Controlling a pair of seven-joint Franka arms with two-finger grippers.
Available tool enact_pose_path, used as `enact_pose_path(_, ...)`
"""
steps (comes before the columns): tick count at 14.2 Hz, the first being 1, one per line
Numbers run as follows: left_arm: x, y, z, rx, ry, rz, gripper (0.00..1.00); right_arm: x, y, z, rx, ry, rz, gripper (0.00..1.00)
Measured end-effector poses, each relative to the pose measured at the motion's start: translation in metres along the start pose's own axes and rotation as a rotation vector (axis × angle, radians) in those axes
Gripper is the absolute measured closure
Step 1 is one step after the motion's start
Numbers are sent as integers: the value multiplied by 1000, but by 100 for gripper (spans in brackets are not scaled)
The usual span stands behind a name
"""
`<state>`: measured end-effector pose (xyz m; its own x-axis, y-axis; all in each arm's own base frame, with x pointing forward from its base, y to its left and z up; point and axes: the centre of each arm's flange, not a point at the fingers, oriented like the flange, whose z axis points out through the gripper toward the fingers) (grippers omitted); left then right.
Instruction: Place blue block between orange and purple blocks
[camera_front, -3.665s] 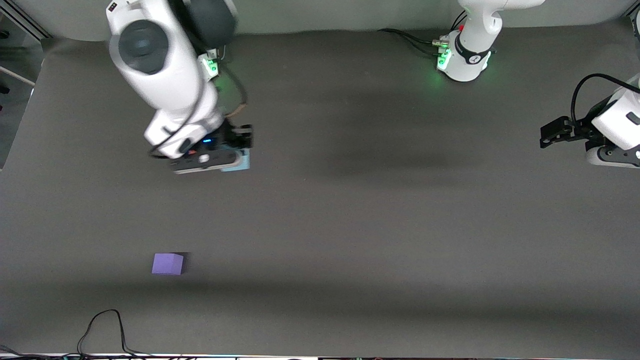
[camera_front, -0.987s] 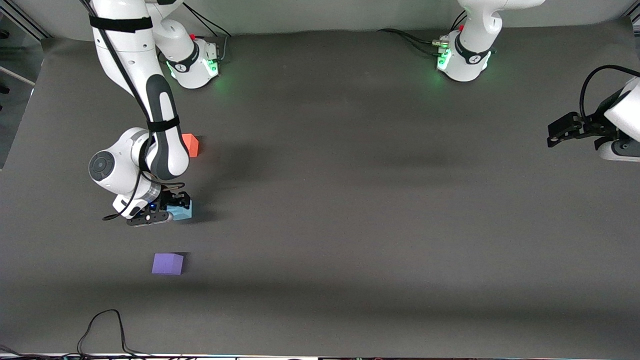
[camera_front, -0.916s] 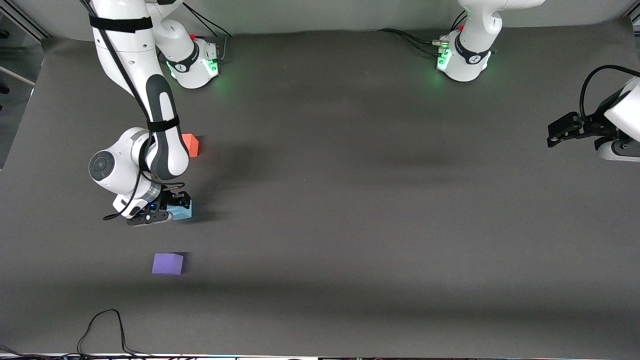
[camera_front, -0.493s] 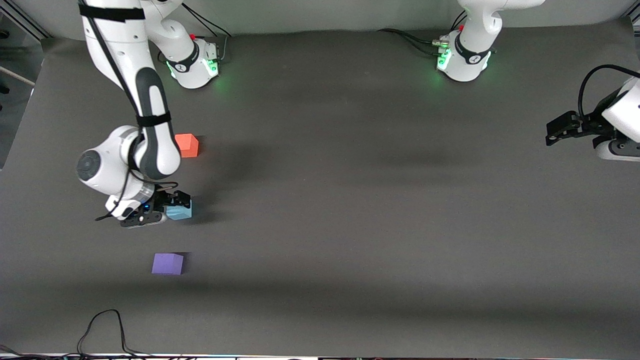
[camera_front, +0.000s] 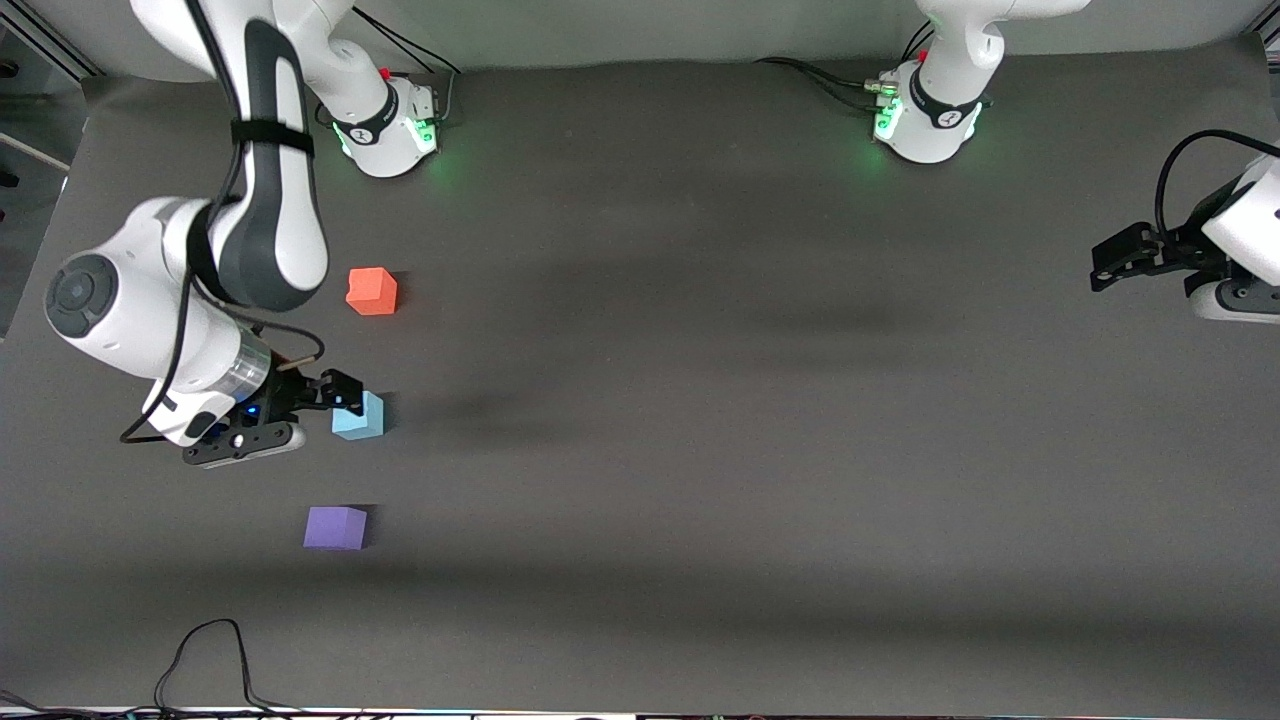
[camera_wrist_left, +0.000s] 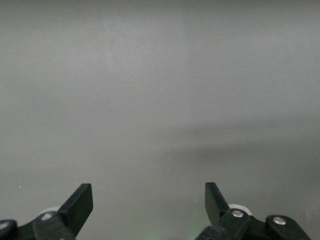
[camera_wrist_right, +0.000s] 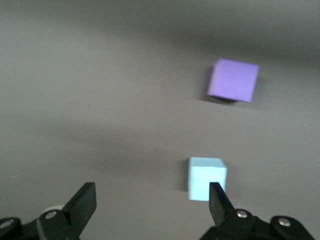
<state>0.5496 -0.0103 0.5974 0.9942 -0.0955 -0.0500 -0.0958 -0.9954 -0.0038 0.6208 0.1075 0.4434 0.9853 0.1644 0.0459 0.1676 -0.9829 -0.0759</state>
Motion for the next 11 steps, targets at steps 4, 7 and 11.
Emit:
enact_pose_path(4, 0, 0, 0, 0, 0, -1, 0, 12, -21, -95, -12, -2, -15, 0)
enact_pose_path(7, 0, 0, 0, 0, 0, -1, 0, 10, -4, -146, 3, -45, -7, 0)
enact_pose_path(11, 0, 0, 0, 0, 1, -1, 0, 6, 10, -170, -22, -80, -16, 0)
